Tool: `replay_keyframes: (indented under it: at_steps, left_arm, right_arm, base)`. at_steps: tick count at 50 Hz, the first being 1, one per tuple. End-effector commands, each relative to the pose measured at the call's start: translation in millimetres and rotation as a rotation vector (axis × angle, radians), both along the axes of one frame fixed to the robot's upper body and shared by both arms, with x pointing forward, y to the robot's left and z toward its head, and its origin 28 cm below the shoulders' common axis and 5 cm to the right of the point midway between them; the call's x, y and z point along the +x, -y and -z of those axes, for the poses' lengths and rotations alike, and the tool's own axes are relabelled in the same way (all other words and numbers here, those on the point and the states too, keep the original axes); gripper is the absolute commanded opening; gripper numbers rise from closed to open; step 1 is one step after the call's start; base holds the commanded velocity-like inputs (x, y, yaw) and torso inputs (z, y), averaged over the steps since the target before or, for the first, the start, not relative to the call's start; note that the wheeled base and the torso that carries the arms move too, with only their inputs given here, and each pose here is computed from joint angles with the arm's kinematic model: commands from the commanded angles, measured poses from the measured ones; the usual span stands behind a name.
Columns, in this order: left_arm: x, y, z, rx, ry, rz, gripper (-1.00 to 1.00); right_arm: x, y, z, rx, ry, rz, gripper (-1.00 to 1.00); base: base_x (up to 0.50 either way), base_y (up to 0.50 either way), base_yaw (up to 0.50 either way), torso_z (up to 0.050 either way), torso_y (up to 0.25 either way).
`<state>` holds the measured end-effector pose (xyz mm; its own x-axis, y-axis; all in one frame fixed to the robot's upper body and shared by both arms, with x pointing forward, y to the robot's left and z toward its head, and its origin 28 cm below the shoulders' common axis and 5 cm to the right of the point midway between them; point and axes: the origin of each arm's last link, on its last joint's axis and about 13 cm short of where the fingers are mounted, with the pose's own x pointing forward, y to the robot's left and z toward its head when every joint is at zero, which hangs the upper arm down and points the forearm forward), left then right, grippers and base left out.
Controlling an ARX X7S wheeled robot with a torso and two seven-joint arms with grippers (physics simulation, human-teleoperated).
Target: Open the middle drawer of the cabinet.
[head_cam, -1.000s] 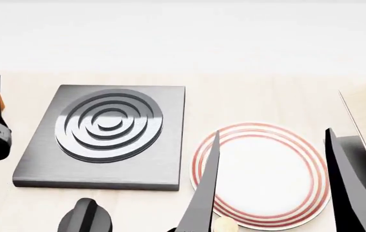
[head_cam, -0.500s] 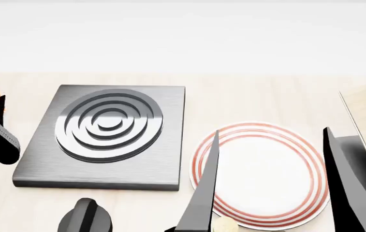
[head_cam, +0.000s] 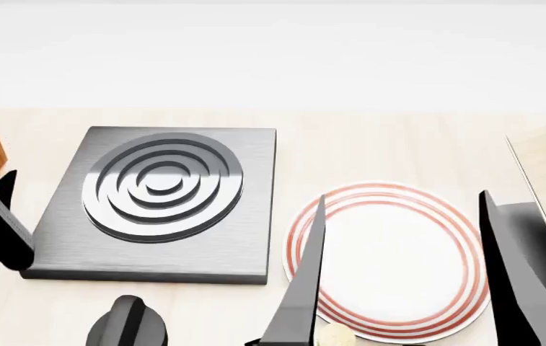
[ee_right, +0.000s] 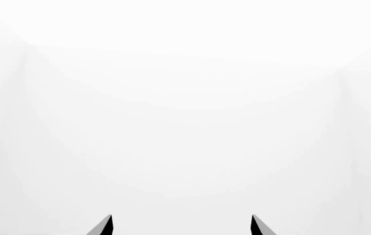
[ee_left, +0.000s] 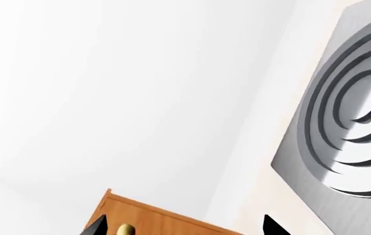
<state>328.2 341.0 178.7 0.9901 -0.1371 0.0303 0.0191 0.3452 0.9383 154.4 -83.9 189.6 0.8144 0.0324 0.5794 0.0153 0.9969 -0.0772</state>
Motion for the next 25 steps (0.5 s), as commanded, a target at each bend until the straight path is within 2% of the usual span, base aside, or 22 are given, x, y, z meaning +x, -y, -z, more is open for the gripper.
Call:
replay_keyframes:
  at_steps: [1, 25]
  left_arm:
    - [6, 0.3, 9, 0.021, -0.047, 0.013, 1.00]
    - [12, -14.8, 23, 0.053, -0.085, -0.050, 1.00]
  right_arm:
    - [-1, 2.5, -1, -0.003, 0.004, 0.019, 1.00]
    - [-1, 2.0, 0, -0.009, -0.003, 0.017, 1.00]
  base:
    - [0.00, 0.00, 0.00, 0.000, 0.000]
    - [0.00, 0.00, 0.00, 0.000, 0.000]
